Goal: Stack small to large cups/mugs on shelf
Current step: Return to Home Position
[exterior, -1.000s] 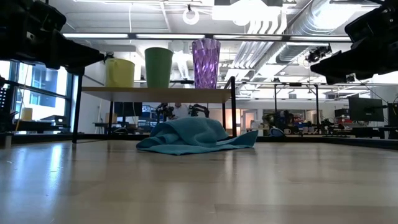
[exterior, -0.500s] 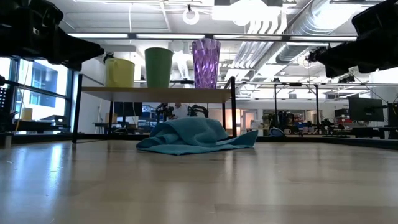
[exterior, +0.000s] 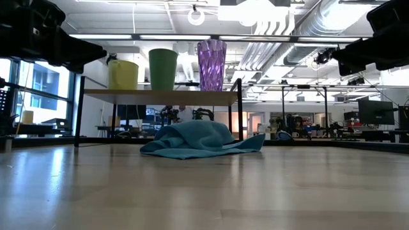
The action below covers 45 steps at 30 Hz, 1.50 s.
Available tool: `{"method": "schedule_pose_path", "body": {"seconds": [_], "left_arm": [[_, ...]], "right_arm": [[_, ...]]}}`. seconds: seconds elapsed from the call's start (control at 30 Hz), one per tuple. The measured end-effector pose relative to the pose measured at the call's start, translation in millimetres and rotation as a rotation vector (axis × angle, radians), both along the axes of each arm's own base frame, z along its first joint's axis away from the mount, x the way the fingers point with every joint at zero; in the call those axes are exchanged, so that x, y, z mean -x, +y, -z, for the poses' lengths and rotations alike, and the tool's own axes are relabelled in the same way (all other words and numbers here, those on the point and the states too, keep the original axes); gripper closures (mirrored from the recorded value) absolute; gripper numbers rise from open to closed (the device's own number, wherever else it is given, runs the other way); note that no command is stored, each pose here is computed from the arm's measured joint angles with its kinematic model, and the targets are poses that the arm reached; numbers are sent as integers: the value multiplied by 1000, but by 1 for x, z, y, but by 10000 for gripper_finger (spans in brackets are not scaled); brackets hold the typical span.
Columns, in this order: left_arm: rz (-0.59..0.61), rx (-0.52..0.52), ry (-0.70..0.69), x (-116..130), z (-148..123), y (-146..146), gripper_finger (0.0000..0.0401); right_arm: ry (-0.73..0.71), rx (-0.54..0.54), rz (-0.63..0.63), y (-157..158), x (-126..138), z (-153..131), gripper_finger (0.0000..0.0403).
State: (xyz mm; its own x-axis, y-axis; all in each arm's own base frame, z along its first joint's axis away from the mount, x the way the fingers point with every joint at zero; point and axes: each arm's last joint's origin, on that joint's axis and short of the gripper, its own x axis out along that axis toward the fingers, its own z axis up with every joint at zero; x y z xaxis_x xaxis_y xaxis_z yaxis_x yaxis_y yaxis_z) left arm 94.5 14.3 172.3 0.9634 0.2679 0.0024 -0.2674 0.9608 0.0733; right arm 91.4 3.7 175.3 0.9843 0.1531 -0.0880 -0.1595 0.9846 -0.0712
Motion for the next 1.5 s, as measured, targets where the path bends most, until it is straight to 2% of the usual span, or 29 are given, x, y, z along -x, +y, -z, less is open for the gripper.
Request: {"method": "schedule_pose_path", "body": {"seconds": [0.5,0.83,1.03,1.17,1.37,1.5], "left_arm": [[-3,1,-1,0,0,0,306],[-3,2,-1,0,0,0,306],[-3,3,-2,0,0,0,306],[-3,3,-2,0,0,0,306],[-3,2,-1,0,0,0,306],[-3,2,-2,0,0,0,306]], "right_arm": [[0,-79,32,-1,0,-1,275],[-13,13,60,-2,0,-1,275],[-16,-123,70,-2,0,-3,275],[-10,-172,74,-2,0,-3,275],[-9,-144,72,-2,0,-3,275],[19,-67,68,-2,0,1,275]]}}
